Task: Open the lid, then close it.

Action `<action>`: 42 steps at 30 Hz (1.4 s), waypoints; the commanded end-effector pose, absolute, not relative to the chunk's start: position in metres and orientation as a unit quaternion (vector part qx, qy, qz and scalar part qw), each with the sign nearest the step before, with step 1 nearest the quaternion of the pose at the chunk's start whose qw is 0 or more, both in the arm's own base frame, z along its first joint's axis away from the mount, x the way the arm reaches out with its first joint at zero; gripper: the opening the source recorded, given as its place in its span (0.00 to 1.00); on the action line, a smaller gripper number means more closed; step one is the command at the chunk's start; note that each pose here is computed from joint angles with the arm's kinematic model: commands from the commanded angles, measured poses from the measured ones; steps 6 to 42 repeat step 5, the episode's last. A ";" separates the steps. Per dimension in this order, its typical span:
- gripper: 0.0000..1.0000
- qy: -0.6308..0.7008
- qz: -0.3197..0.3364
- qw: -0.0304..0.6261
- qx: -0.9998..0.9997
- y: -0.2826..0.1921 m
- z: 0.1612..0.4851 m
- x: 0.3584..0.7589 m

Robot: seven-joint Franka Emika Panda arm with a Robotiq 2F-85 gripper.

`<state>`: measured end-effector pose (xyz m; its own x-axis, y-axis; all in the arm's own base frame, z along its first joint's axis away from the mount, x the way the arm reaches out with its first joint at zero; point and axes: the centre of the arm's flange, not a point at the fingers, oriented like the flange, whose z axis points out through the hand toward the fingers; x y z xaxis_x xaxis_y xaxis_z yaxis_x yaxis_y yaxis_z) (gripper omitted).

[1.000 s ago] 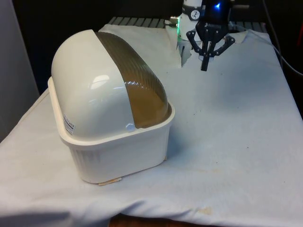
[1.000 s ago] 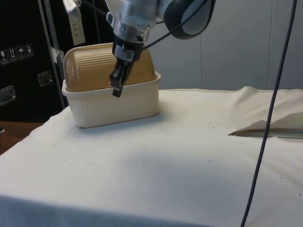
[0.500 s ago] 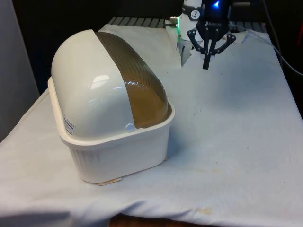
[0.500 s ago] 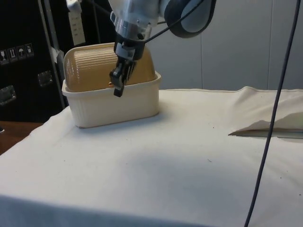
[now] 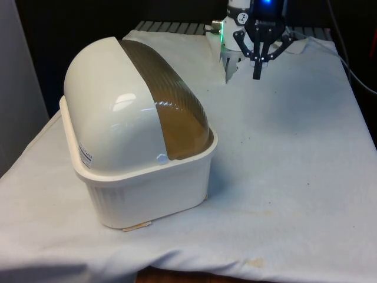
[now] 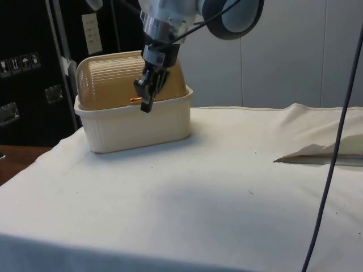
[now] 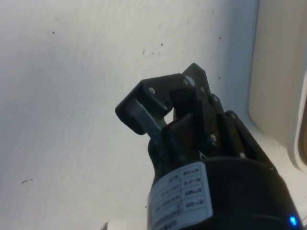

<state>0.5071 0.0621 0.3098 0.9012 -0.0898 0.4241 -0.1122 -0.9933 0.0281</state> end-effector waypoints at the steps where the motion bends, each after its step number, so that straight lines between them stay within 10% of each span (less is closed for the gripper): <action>1: 0.00 -0.058 0.212 0.020 0.975 0.065 0.307 0.504; 42: 0.00 -0.058 0.216 0.024 0.974 0.062 0.309 0.506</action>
